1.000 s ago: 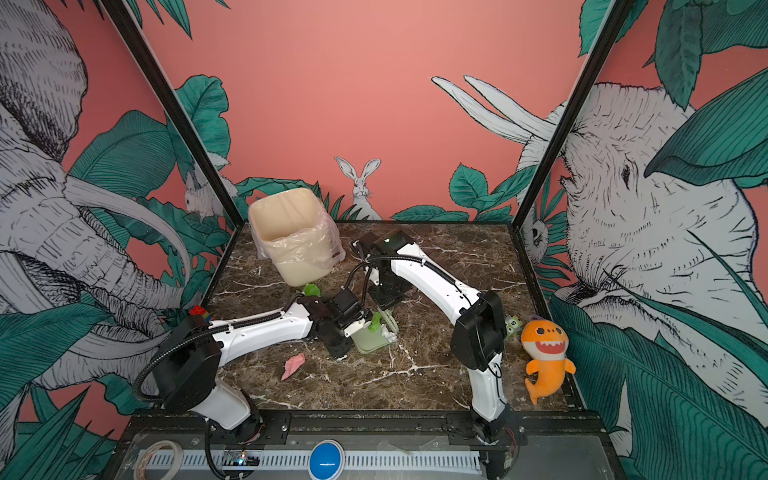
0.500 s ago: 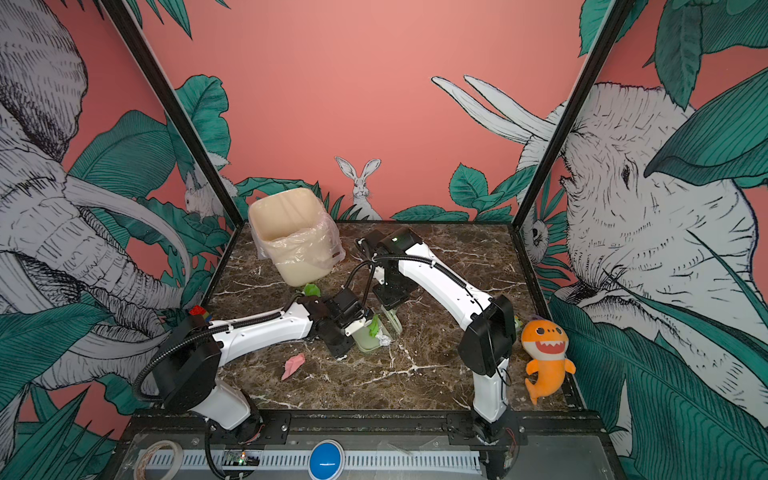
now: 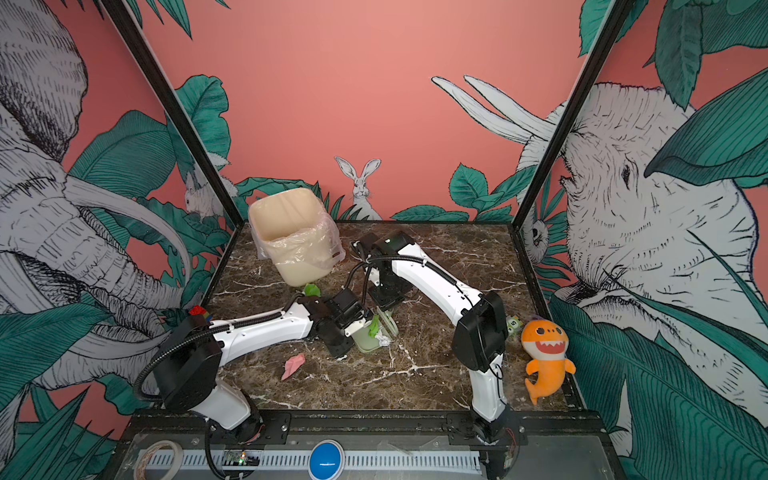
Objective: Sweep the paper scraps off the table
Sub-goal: 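Sweep the green and white crumpled scraps into the dustpan with the right brush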
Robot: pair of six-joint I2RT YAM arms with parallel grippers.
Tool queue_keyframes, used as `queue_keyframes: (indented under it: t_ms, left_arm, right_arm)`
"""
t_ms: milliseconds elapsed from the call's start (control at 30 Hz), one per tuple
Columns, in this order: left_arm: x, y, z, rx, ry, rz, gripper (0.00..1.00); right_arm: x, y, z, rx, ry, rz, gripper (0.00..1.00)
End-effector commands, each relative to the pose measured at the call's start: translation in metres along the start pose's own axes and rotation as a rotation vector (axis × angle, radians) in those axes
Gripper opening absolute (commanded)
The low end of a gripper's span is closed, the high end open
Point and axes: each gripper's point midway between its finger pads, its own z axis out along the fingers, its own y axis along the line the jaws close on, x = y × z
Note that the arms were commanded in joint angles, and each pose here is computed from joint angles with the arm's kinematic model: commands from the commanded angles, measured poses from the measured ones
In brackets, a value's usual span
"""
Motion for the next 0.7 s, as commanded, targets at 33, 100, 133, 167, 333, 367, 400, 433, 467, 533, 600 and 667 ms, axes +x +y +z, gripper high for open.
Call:
queue_keyframes:
  t_ms: [33,100,133,167,333,367,400,433,467,533,600,667]
  left_arm:
    - [0.0,-0.003,0.001,0.003,-0.001,0.012,0.11]
    - [0.0,-0.003,0.001,0.004,-0.002,0.013,0.11]
    - [0.0,-0.003,0.001,0.003,0.0,0.013,0.11]
    - [0.0,-0.003,0.001,0.002,-0.002,0.013,0.11]
    - [0.0,-0.002,0.001,0.001,-0.006,0.009,0.11]
    - [0.0,-0.002,0.001,0.002,-0.005,0.008,0.11]
    - [0.0,-0.002,0.001,0.001,-0.006,0.009,0.11]
    - [0.0,-0.002,0.001,0.001,-0.007,0.009,0.11]
    - [0.0,-0.002,0.0,0.001,-0.009,0.007,0.11]
    - [-0.001,-0.002,-0.001,-0.001,-0.016,0.007,0.11]
    - [-0.002,-0.001,-0.003,-0.007,-0.024,0.004,0.11]
    - [-0.003,0.0,-0.004,-0.013,-0.037,-0.002,0.11]
  right_arm:
    - [0.0,0.034,-0.01,-0.086,-0.017,-0.045,0.0]
    - [0.001,0.043,-0.014,-0.118,-0.029,-0.044,0.0]
    - [0.001,0.046,-0.016,-0.131,-0.033,-0.045,0.0]
    - [0.001,0.049,-0.017,-0.144,-0.037,-0.045,0.0]
    - [0.005,0.051,-0.022,-0.147,-0.053,-0.034,0.0]
    - [0.006,0.047,-0.024,-0.128,-0.061,-0.031,0.0]
    - [0.006,0.042,-0.026,-0.103,-0.067,-0.026,0.0]
    - [0.007,0.038,-0.027,-0.084,-0.07,-0.024,0.0]
    - [0.007,0.033,-0.03,-0.066,-0.074,-0.018,0.0]
    - [0.008,0.025,-0.034,-0.042,-0.083,-0.007,0.0]
    - [0.008,0.017,-0.04,-0.024,-0.096,0.004,0.0]
    - [0.009,0.011,-0.044,-0.019,-0.109,0.019,0.0]
